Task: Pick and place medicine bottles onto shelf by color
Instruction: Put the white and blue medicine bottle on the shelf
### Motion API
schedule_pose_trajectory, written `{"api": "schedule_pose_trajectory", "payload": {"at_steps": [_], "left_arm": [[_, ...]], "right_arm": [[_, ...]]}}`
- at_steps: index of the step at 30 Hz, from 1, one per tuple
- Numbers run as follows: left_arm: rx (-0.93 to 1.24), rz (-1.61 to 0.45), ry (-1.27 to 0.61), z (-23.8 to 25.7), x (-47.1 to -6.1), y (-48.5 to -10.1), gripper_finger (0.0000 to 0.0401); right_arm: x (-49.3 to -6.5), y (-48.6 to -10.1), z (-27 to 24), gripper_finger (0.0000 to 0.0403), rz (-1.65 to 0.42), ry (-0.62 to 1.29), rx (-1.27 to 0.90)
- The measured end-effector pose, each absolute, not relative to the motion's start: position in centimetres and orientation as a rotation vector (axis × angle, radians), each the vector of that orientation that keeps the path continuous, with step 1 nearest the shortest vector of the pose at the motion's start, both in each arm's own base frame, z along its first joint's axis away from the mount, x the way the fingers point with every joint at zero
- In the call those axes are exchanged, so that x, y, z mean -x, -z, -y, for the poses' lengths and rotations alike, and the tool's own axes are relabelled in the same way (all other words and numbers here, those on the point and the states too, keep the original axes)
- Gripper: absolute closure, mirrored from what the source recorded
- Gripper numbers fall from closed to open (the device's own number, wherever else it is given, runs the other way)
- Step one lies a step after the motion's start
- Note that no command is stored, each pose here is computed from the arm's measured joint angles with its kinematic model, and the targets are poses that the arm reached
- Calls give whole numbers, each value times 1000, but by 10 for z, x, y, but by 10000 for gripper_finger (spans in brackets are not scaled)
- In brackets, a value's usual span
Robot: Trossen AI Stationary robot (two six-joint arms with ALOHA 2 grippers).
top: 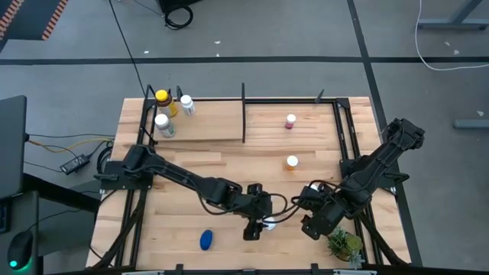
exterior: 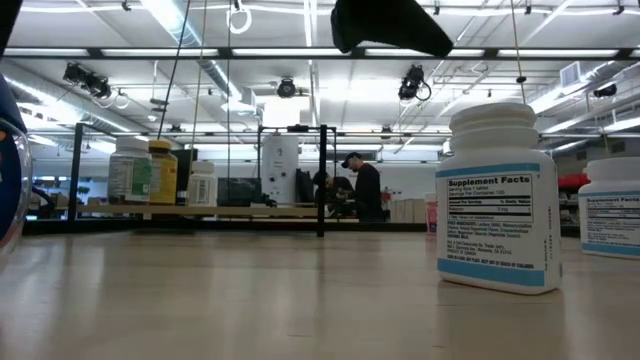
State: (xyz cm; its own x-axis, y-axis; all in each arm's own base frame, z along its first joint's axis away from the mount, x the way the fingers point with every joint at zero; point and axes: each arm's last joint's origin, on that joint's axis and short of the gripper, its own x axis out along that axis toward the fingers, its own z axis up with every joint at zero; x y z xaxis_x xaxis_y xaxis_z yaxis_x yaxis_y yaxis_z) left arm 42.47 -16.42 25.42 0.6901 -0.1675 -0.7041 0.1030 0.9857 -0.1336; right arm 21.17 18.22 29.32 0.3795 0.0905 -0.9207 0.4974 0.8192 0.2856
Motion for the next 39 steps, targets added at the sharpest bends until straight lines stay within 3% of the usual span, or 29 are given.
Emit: {"api": "schedule_pose_trajectory", "payload": {"at_steps": [15, 39], "left_arm": [[-49, -866, 219, 168, -439, -210, 110], [-43, -850, 217, 172, -451, -185, 115]], "right_arm": [[-202, -293, -193, 139, -1167, 323, -689], [-196, -294, -201, 139, -1124, 357, -734]]}}
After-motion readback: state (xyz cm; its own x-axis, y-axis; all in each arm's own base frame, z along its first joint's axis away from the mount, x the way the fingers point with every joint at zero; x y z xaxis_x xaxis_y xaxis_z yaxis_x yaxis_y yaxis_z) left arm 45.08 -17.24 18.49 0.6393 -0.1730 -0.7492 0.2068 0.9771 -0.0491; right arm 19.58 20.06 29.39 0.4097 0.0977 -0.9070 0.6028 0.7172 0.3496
